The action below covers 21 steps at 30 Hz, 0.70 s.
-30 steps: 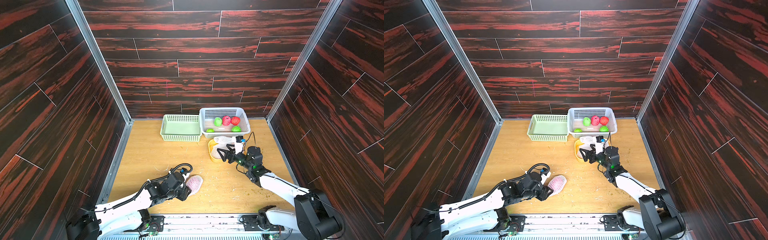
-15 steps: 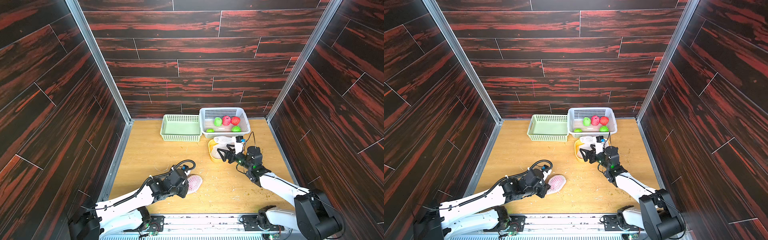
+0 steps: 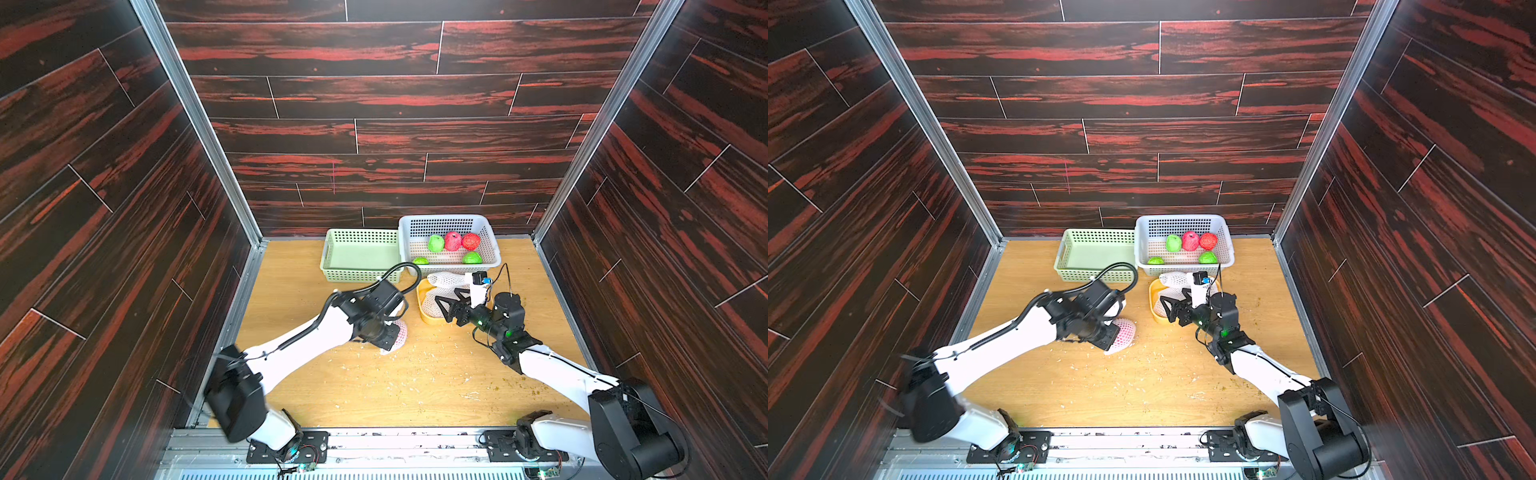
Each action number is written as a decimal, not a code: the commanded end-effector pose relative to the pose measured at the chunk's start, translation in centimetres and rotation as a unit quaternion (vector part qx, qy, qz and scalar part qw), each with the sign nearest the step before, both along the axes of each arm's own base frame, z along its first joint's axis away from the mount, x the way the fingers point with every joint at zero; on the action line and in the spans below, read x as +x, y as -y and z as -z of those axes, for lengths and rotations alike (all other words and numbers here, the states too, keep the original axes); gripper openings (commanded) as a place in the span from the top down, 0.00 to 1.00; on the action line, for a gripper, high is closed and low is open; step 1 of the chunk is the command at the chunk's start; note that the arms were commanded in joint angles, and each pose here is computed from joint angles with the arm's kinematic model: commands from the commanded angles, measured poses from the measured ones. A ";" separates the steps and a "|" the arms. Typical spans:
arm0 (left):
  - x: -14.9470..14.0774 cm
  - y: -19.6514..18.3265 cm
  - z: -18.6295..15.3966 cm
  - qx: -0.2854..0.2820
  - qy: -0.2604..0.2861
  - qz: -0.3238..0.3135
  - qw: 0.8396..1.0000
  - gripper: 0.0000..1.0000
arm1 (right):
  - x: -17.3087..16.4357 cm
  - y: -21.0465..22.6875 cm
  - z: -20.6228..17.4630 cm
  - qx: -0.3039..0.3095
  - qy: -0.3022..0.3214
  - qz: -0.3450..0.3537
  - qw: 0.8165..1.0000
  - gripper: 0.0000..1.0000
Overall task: Remove foam nets from apples
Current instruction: Remove the foam net from the apple.
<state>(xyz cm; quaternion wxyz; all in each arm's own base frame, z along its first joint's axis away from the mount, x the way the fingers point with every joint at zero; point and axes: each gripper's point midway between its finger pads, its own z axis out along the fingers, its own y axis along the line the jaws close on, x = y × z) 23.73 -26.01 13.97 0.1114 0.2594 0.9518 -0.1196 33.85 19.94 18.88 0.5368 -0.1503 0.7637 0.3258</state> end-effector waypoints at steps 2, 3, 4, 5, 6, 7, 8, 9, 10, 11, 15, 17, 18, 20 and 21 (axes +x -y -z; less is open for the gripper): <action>-3.8 -1.0 -1.1 0.022 -0.128 0.028 0.991 1.00 | 0.1 0.2 -0.5 -0.001 0.012 0.007 1.000 0.11; -3.9 -0.8 -1.4 0.023 -0.135 0.031 0.990 1.00 | 0.1 0.2 -0.6 -0.001 0.013 0.007 1.000 0.11; -3.8 -1.0 -1.5 0.034 -0.141 0.035 0.989 1.00 | 0.1 0.2 -0.6 -0.001 0.014 0.008 1.000 0.11; -4.3 -1.4 -1.7 0.049 -0.157 0.036 0.986 1.00 | 0.1 0.2 -0.5 -0.001 0.012 0.008 1.000 0.11; -4.7 -2.0 -2.0 0.067 -0.173 0.045 0.982 1.00 | 0.1 0.2 -0.5 -0.001 0.013 0.008 1.000 0.11; -5.1 -2.3 -2.4 0.073 -0.185 0.043 0.979 1.00 | 0.1 0.2 -0.4 -0.002 0.012 0.008 1.000 0.11; -5.2 -2.3 -2.6 0.074 -0.189 0.042 0.978 1.00 | 0.1 0.2 -0.5 -0.001 0.013 0.007 1.000 0.11; -5.2 -2.3 -1.7 0.081 -0.204 0.037 0.975 1.00 | 0.1 0.2 -0.5 -0.001 0.012 0.007 1.000 0.11; -5.3 -2.2 -1.3 0.081 -0.212 0.035 0.973 1.00 | 0.1 0.2 -0.5 0.000 0.011 0.007 1.000 0.11; -5.2 -2.2 -0.9 0.083 -0.218 0.035 0.972 1.00 | 0.1 0.1 -0.4 0.000 0.011 0.007 1.000 0.11; -4.7 -1.9 0.6 0.101 -0.231 0.058 0.966 1.00 | 0.1 0.1 -0.4 0.002 0.010 0.005 1.000 0.11; -4.1 -1.9 1.0 0.106 -0.227 0.065 0.966 1.00 | 0.1 0.1 -0.4 0.001 0.011 0.006 1.000 0.11; -3.7 -1.7 0.9 0.107 -0.222 0.067 0.967 1.00 | 0.1 0.1 -0.4 0.000 0.011 0.007 1.000 0.11; -2.7 -1.5 1.0 0.102 -0.212 0.064 0.970 1.00 | 0.2 0.2 -0.4 0.000 0.012 0.008 1.000 0.11; -2.4 -1.3 1.1 0.096 -0.211 0.062 0.971 1.00 | 0.1 0.1 -0.3 -0.001 0.010 0.007 1.000 0.11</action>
